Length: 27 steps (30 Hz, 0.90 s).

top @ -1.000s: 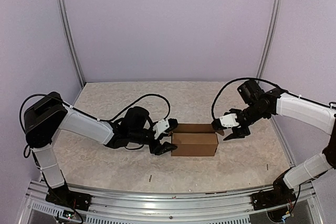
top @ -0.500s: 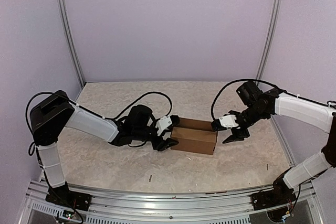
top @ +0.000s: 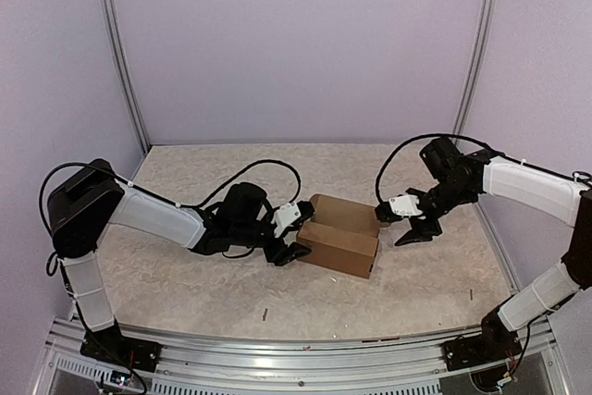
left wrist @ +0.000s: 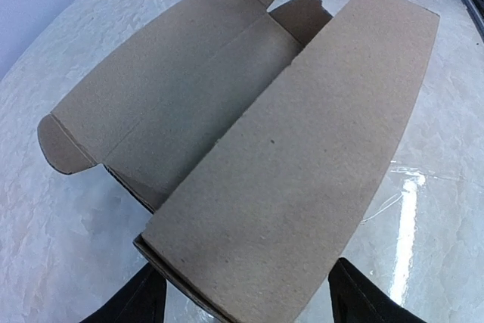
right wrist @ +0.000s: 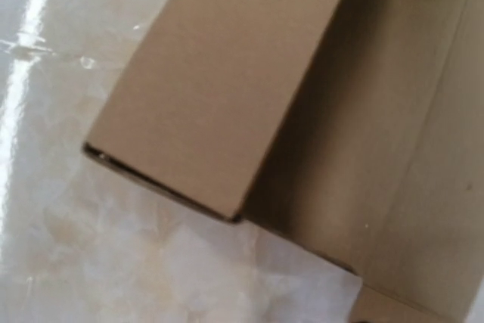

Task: Fold the paper box

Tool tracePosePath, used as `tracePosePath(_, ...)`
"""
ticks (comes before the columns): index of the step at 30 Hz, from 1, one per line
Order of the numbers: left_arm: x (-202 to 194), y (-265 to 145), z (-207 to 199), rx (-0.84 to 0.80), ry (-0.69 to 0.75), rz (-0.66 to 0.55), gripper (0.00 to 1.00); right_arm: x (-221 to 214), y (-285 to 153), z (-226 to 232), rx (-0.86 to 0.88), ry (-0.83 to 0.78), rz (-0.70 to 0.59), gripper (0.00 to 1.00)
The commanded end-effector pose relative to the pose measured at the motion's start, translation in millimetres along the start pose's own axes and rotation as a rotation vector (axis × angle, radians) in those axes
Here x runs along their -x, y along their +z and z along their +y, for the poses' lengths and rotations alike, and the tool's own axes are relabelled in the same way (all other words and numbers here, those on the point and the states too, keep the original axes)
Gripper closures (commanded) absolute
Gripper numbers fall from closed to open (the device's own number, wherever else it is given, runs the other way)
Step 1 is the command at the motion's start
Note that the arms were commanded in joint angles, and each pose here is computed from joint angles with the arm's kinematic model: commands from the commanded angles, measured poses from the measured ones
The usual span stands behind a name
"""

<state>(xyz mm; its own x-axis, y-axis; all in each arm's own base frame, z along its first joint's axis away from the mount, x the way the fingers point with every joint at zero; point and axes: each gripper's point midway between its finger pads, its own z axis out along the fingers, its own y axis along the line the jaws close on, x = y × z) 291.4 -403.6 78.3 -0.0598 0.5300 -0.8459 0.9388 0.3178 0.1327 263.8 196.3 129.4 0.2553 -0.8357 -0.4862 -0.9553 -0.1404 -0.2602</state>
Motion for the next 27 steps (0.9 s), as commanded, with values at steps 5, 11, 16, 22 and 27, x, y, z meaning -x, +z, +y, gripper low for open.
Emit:
tracePosePath(5,10.4,6.9,7.7,0.004,-0.015,-0.002,0.3,-4.7,-3.4,3.3,0.018,0.036,-0.041,0.4)
tracePosePath(11,8.2,15.4,9.0,-0.001,-0.017,0.005,0.31,-5.6,-9.7,5.8,0.015,0.082,-0.096,0.4)
tracePosePath(16,11.5,14.8,20.8,0.057,-0.029,0.011,0.31,-9.2,-3.7,-12.4,-0.031,0.158,-0.117,0.38)
tracePosePath(22,21.7,9.1,35.4,0.126,-0.053,0.01,0.31,24.4,-8.0,-32.5,-0.004,0.26,-0.316,0.36)
tracePosePath(27,35.3,8.4,45.4,0.146,-0.057,-0.006,0.31,34.6,-0.6,-44.8,0.059,0.335,-0.378,0.34)
